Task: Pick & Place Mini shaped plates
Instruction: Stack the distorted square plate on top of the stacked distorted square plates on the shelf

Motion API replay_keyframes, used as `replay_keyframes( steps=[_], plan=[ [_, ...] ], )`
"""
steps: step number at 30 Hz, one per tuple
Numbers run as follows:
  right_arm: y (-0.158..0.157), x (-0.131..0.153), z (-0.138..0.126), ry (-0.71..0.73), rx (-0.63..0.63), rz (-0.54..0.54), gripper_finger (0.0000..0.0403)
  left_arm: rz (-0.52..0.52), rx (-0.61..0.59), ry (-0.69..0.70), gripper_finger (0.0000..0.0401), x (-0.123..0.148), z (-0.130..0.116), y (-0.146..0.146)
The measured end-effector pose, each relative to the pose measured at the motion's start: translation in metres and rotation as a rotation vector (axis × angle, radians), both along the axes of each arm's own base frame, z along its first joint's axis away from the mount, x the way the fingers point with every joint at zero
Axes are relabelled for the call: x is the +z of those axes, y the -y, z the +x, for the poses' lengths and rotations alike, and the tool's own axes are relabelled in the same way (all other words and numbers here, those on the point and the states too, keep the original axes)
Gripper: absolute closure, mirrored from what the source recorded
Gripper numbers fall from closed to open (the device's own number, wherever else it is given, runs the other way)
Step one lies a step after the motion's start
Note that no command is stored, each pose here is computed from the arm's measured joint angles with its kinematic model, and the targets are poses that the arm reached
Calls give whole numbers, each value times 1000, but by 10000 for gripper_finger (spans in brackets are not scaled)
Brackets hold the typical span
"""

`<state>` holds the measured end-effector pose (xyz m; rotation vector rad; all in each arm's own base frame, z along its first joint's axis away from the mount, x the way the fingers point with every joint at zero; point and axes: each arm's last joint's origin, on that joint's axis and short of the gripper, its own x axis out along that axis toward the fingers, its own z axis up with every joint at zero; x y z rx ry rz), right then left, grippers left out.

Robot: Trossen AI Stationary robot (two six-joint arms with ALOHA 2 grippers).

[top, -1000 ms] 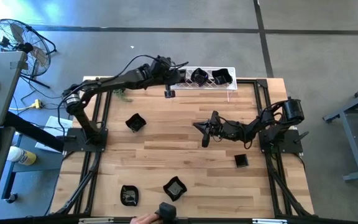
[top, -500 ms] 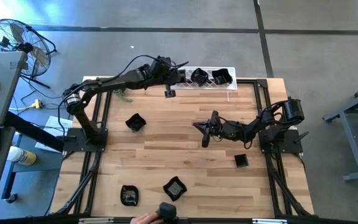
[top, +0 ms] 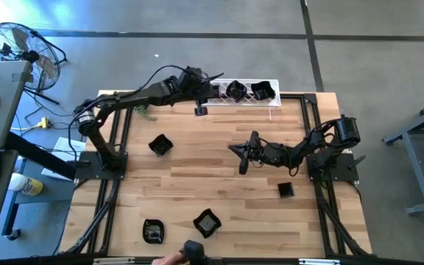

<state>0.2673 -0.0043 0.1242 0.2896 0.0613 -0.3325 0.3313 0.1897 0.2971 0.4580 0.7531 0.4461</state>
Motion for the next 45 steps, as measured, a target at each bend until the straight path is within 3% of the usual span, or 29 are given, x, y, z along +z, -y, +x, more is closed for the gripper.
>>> replay_keyframes(
  steps=[3, 6, 11, 18, 22, 29, 33, 38, 42, 45],
  plan=[
    [0, 0, 0, 0, 0, 0, 401, -56, -16, 43, 334, 10, -7, 5],
    [0, 0, 0, 0, 0, 0, 399, -194, -82, 97, 385, 18, -20, 4],
    [0, 0, 0, 0, 1, 1, 401, -375, -99, 181, 387, 12, -29, 5],
    [-1, 0, 0, -4, 14, 6, 401, -363, -81, 249, 399, -12, -45, 23],
    [-1, -1, 0, -3, 21, 20, 399, -390, -102, 369, 400, -19, -64, 37],
    [-1, -5, 0, -56, 20, 2, 400, -434, -175, 407, 400, -30, -108, 69],
    [0, -5, -1, -60, 15, -2, 400, -496, -274, 368, 400, -31, -120, 86],
    [0, -6, -1, -62, 16, -6, 397, -621, -298, 247, 400, -42, -123, 101],
    [-1, -6, 0, -67, 45, 6, 401, -592, -352, 155, 400, -48, -121, 116],
    [-4, -4, 3, -50, 121, 39, 400, -562, -381, 217, 400, -55, -116, 122]
  ],
)
